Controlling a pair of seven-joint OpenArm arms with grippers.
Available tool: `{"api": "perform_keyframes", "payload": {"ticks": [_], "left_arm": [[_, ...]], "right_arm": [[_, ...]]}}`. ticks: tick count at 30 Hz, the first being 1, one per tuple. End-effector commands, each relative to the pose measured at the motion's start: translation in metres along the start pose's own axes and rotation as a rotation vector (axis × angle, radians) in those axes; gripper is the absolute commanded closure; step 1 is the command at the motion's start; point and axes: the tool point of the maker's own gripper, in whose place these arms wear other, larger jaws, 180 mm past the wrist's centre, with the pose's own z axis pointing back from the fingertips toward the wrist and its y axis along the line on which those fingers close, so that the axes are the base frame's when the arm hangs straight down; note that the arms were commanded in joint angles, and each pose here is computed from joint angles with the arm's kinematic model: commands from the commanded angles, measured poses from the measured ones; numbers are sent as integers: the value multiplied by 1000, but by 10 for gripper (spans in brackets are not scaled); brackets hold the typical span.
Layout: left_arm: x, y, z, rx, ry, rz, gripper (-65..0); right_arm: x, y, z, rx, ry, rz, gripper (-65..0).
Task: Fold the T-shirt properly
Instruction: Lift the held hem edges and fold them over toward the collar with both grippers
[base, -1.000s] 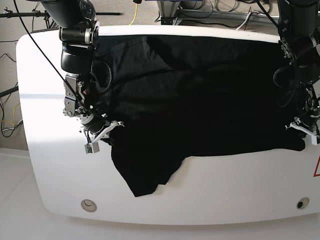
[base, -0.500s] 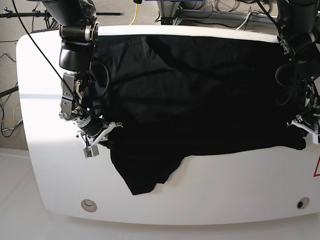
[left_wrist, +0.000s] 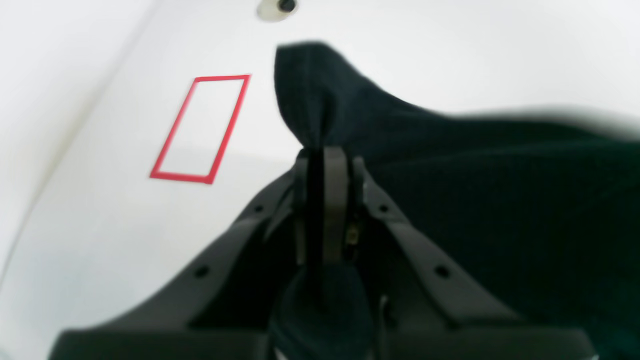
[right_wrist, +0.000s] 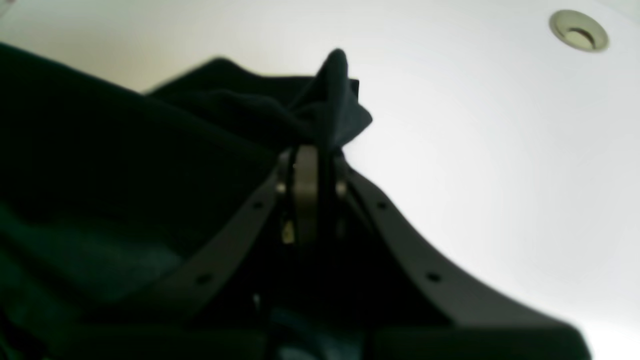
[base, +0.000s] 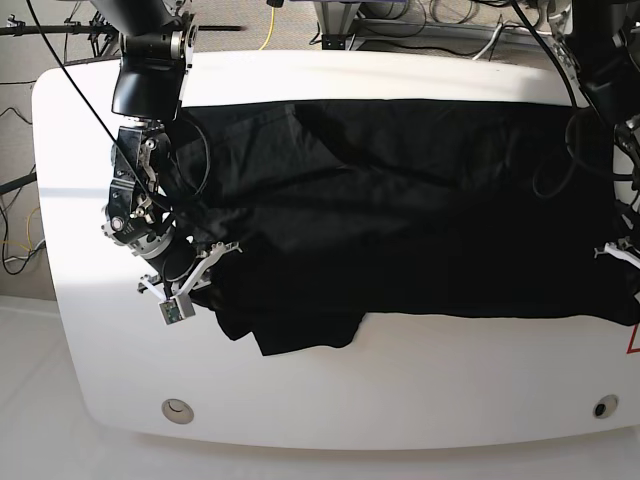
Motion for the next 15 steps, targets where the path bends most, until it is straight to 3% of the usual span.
{"api": "perform_keyframes", "payload": {"ticks": [1, 15], "left_arm": [[19, 2, 4, 5, -52, -12, 0], [16, -11, 19, -40, -97, 31, 0]], "right_arm": [[29, -6, 6, -14, -71, 35, 0], [15, -1, 26, -32, -37, 72, 0]]}}
